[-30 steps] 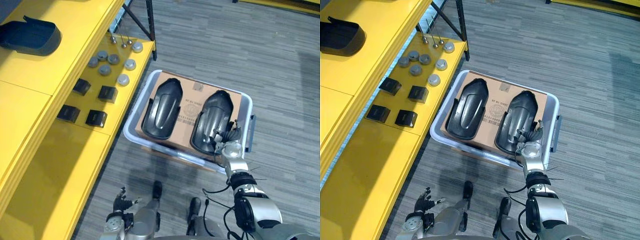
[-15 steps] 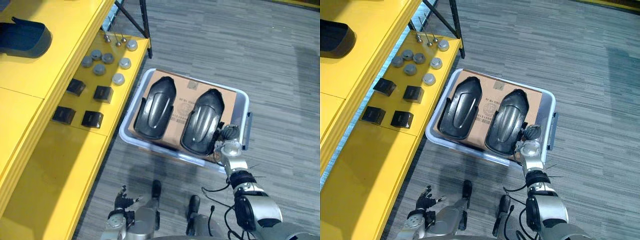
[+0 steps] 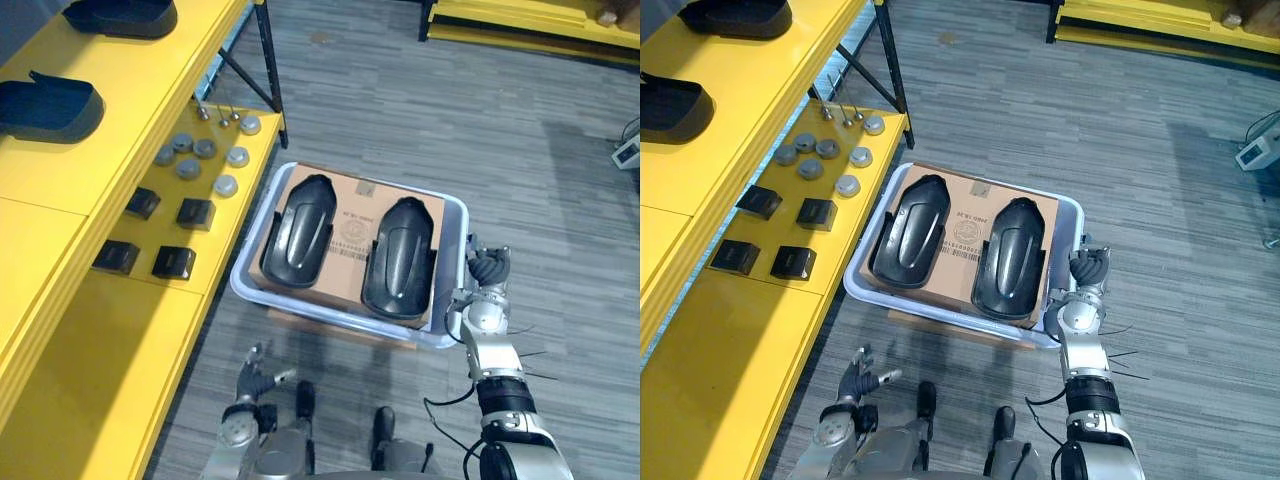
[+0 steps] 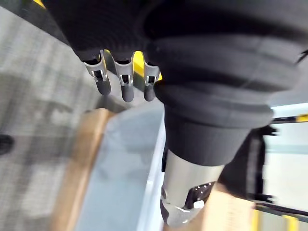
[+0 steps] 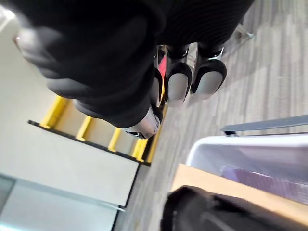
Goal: Walk over and take plastic housings, then place them on the shelf
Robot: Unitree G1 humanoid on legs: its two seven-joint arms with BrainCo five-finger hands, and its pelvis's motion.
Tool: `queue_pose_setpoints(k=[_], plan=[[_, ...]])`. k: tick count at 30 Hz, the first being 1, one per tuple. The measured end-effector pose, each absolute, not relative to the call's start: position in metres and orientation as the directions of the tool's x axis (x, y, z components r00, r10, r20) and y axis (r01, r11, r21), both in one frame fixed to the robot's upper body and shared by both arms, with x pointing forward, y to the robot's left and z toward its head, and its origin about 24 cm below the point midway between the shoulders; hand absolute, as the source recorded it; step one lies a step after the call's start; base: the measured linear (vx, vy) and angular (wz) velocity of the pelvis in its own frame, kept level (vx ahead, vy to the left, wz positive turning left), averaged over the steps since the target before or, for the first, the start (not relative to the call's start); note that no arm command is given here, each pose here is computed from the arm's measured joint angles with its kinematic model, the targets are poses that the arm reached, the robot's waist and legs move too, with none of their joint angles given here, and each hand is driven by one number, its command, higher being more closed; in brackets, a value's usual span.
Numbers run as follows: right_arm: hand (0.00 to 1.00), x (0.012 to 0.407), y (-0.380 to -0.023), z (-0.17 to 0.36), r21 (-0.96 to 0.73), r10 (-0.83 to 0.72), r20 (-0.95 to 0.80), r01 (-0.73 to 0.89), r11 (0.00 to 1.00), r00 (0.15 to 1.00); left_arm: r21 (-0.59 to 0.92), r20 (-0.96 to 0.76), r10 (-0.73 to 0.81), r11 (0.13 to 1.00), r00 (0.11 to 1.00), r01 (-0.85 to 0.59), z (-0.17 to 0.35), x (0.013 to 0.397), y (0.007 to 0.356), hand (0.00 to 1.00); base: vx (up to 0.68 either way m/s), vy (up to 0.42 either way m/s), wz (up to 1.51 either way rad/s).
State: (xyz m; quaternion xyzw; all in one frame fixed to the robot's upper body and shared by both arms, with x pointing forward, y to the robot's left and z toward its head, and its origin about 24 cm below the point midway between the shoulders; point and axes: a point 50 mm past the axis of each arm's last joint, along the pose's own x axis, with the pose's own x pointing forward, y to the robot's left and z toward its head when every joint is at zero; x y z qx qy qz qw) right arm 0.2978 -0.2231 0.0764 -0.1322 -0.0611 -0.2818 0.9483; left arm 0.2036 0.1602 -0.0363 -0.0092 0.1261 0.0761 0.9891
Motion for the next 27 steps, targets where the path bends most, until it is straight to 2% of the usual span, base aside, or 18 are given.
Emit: queue_pose_setpoints(k=[4,9,10,17,27], plan=[[1.0,0.295,-0.218,0.09,-0.216,-0.49,0.265,0.546,0.81,0.831,-0.067,-0.048,0.199,0.977,0.979,-0.202,0.007,0.216,0.163,0.0,0.0,-0.003,0.03],[1.0,0.296,-0.212,0.088,-0.247,-0.446,0.261,0.506,0.827,0.856,-0.061,-0.047,0.236,0.969,0.971,-0.239,0.007,0.214,0.167,0.0,-0.01,-0.001,-0.02],[0.0,0.296,-0.21,0.088,-0.25,-0.437,0.261,0.498,0.831,0.861,-0.06,-0.05,0.239,0.968,0.97,-0.242,0.006,0.214,0.167,0.0,-0.04,0.0,-0.06],[0.0,0.291,-0.209,0.076,-0.278,-0.42,0.217,0.468,0.839,0.881,-0.042,-0.15,0.253,0.964,0.956,-0.262,-0.015,0.2,0.168,0.0,-0.02,-0.004,-0.01],[0.0,0.291,-0.209,0.045,-0.351,-0.414,0.08,0.414,0.84,0.907,0.047,-0.489,0.231,0.97,0.841,-0.239,-0.085,0.159,0.172,0.0,-0.01,0.0,0.03]])
